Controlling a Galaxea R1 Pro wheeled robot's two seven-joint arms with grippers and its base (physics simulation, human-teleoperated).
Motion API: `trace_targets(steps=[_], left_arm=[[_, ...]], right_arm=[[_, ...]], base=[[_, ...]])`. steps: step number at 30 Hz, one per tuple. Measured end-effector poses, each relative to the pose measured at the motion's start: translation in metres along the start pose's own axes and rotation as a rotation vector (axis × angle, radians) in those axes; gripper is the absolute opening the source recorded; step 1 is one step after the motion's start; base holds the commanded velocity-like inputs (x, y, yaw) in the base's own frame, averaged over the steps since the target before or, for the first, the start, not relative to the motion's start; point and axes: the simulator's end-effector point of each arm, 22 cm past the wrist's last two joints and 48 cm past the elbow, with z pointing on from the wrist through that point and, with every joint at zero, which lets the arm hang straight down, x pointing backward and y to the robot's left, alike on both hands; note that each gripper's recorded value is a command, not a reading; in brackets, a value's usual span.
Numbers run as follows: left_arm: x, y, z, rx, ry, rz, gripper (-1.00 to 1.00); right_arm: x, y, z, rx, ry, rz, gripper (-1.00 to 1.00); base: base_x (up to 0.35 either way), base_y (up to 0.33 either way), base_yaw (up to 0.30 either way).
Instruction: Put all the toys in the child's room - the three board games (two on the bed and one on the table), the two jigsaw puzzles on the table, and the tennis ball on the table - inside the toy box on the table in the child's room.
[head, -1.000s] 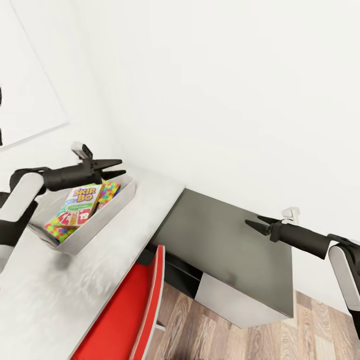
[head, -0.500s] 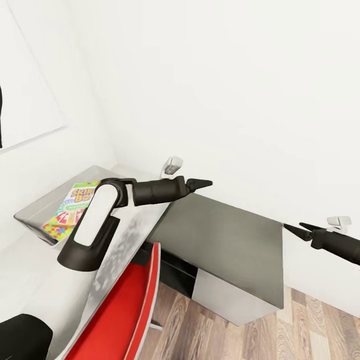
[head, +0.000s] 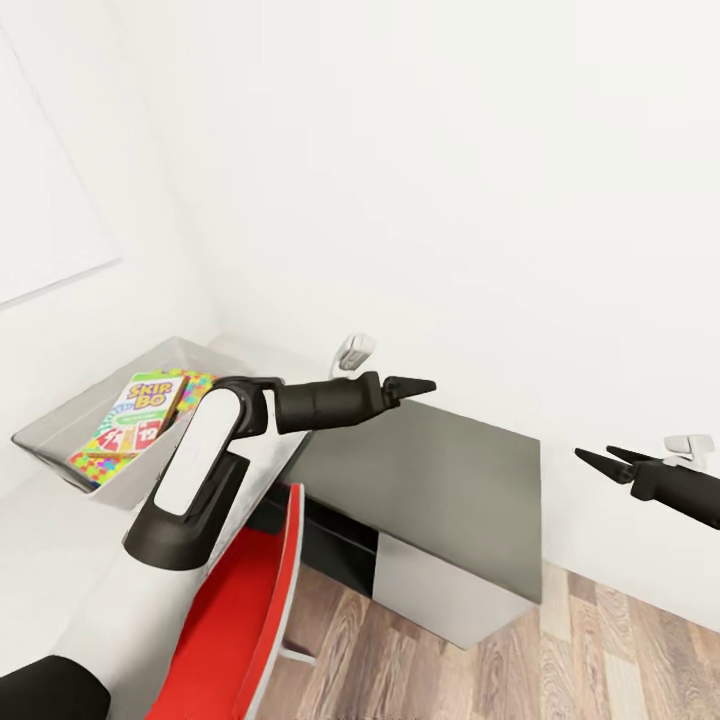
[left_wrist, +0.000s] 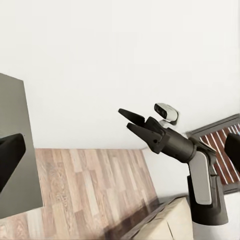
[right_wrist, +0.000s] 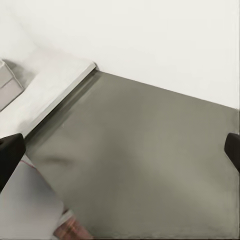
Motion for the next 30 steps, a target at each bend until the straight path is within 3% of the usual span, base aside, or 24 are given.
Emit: trace_targets(steps=[12,15,24,26,27,28,30], left_arm=[[0.002,-0.014,0.007,-0.018,-0.002,0.016,1.00],[0.012,-0.017,0.014,-0.031,0.022,0.031,1.00],[0.031,-0.027,0.032,-0.048,0.021,0.031,1.00],[0.041,-0.021,0.037,-0.075,0.030,0.023,1.00],[0.054,-0.010,0.041,-0.105,0.050,0.005,1.00],[0.086,0.024,0.050,-0.200,0.060,-0.049,1.00],[0.106,0.039,0.054,-0.248,0.062,-0.068,1.00]], right_arm=[[-0.007,0.006,-0.005,-0.007,-0.014,-0.008,1.00],[-0.008,0.007,-0.006,-0.008,-0.018,-0.010,1.00],[-0.013,0.004,-0.015,0.008,-0.031,-0.010,1.00],[-0.004,-0.010,-0.027,0.055,-0.005,0.002,1.00],[0.008,-0.026,-0.039,0.109,0.035,0.018,1.00],[0.042,-0.066,-0.074,0.262,0.136,0.038,1.00],[0.056,-0.081,-0.091,0.321,0.172,0.050,1.00]], base=[[-0.210,-0.212,-0.080],[-0.218,-0.234,-0.080],[-0.103,-0.118,-0.082],[-0.018,-0.021,-0.082],[-0.006,-0.007,-0.083],[-0.005,-0.005,-0.085],[-0.003,-0.004,-0.091]])
